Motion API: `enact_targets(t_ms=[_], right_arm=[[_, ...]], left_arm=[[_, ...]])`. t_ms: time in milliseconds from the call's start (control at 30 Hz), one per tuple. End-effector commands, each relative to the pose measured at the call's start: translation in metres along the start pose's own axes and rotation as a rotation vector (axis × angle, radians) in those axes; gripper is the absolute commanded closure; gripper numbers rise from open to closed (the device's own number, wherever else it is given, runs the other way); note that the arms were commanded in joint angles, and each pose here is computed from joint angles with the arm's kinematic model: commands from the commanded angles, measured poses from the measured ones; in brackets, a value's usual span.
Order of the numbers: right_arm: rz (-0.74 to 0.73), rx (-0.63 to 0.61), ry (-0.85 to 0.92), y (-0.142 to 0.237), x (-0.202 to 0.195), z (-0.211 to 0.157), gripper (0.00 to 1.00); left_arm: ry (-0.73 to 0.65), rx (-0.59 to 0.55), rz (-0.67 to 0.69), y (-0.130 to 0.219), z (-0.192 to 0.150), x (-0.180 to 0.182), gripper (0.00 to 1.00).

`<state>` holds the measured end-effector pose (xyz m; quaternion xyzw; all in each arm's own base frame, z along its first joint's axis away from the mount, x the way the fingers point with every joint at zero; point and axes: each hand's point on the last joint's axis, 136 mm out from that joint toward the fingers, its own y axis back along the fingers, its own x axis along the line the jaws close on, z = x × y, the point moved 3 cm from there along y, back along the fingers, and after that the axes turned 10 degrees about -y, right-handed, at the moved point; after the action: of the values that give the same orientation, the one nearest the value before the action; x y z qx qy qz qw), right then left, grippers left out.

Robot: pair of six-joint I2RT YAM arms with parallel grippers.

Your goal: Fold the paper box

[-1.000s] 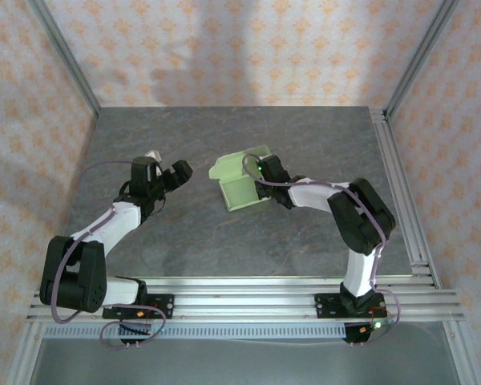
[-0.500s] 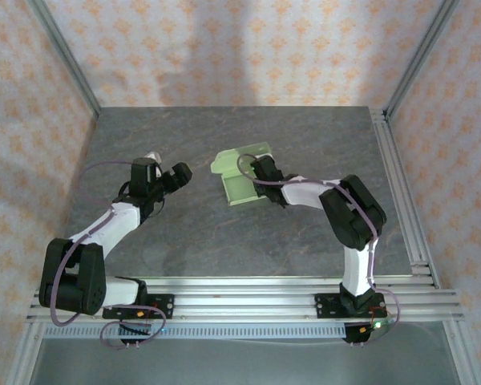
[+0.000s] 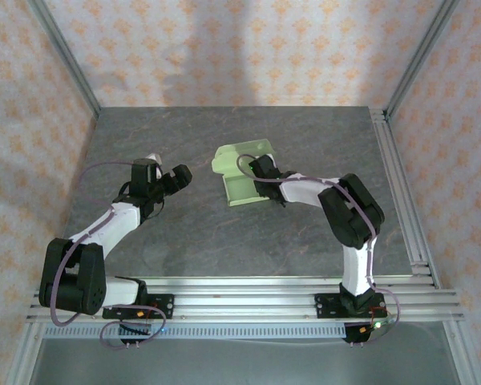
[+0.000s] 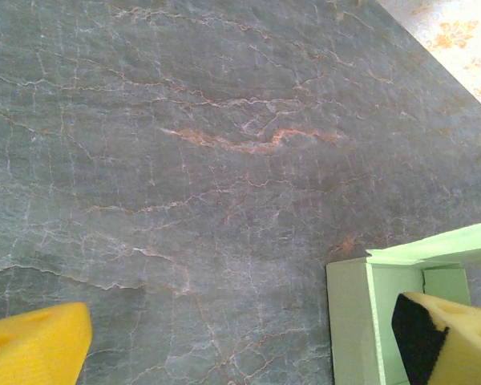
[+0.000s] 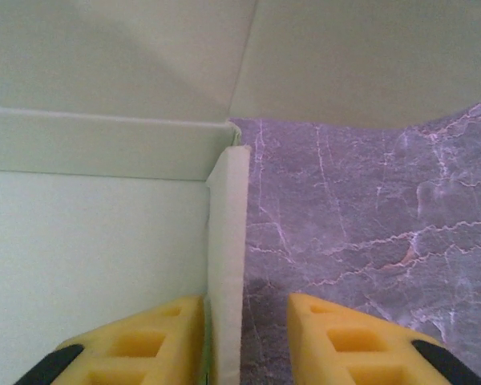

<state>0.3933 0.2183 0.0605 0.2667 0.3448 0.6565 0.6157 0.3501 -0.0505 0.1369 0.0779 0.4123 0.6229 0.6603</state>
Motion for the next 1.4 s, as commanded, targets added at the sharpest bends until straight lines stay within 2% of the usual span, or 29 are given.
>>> enact_targets(t_ms=[0,200,433,533,633,800,933,1067,1167,1233,1367], right_arm=[[0.017,-0.034,-0.025,0.022,-0.002,0.013,0.64],[0.085,-0.071,-0.052,0.039,0.003,0.024,0.53],[0.235,-0.124,-0.038,0.068,0.007,0.036,0.32],[0.307,-0.156,-0.031,0.084,0.002,0.043,0.2],[0.392,-0.205,-0.036,0.102,-0.007,0.049,0.16],[0.497,-0.269,-0.142,0.126,-0.032,0.057,0.15],[0.511,-0.291,-0.145,0.137,-0.042,0.053,0.15],[0.519,-0.279,-0.141,0.139,-0.043,0.047,0.15],[0.511,-0.272,-0.159,0.136,-0.044,0.045,0.16],[0.505,-0.265,-0.166,0.135,-0.045,0.043,0.16],[0.509,-0.261,-0.174,0.133,-0.044,0.04,0.16]], left_arm=[[-0.026,-0.026,0.024,0.003,0.009,0.002,0.02],[-0.033,-0.011,-0.021,0.001,0.011,-0.005,0.02],[-0.115,-0.007,-0.139,0.0,0.017,-0.028,0.03],[-0.238,0.0,-0.191,0.002,0.022,-0.054,0.03],[-0.459,0.022,-0.206,0.004,0.021,-0.085,0.03],[-0.715,0.062,-0.268,0.002,0.02,-0.114,0.05],[-0.897,0.09,-0.292,0.006,0.027,-0.122,0.14],[-1.066,0.196,-0.3,0.002,0.035,-0.127,0.27],[-1.128,0.296,-0.285,-0.007,0.04,-0.125,0.39],[-1.156,0.359,-0.28,-0.012,0.04,-0.121,0.39],[-1.194,0.403,-0.327,-0.02,0.042,-0.127,0.4]])
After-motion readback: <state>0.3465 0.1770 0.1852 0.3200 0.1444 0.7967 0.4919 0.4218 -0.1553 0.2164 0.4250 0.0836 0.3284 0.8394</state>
